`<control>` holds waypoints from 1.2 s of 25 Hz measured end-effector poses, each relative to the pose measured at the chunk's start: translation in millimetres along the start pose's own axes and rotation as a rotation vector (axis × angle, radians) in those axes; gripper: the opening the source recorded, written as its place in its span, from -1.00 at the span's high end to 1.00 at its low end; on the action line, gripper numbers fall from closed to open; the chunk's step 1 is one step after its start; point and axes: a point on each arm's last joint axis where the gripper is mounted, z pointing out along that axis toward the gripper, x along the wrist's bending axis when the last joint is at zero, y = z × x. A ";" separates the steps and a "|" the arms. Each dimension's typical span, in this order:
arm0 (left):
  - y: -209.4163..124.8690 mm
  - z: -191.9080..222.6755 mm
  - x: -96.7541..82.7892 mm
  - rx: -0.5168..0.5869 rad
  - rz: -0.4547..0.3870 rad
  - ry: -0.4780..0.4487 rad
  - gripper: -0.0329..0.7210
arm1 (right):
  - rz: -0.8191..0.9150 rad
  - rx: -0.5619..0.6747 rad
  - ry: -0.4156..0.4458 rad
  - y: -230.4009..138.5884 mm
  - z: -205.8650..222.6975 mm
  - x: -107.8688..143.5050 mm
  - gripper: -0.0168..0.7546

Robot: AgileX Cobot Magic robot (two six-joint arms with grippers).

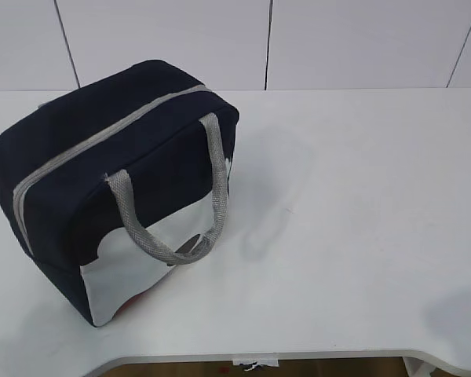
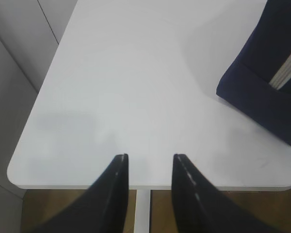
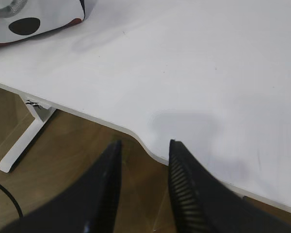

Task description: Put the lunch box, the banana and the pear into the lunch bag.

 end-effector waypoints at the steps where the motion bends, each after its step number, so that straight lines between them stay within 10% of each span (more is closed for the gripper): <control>1: 0.0 0.0 0.0 0.000 0.000 0.000 0.29 | 0.000 0.000 0.000 0.0 0.0 0.0 0.31; 30: -0.1 -0.1 0.2 -0.001 0.013 -0.024 0.29 | 0.190 0.022 -0.310 0.2 -0.8 4.4 0.31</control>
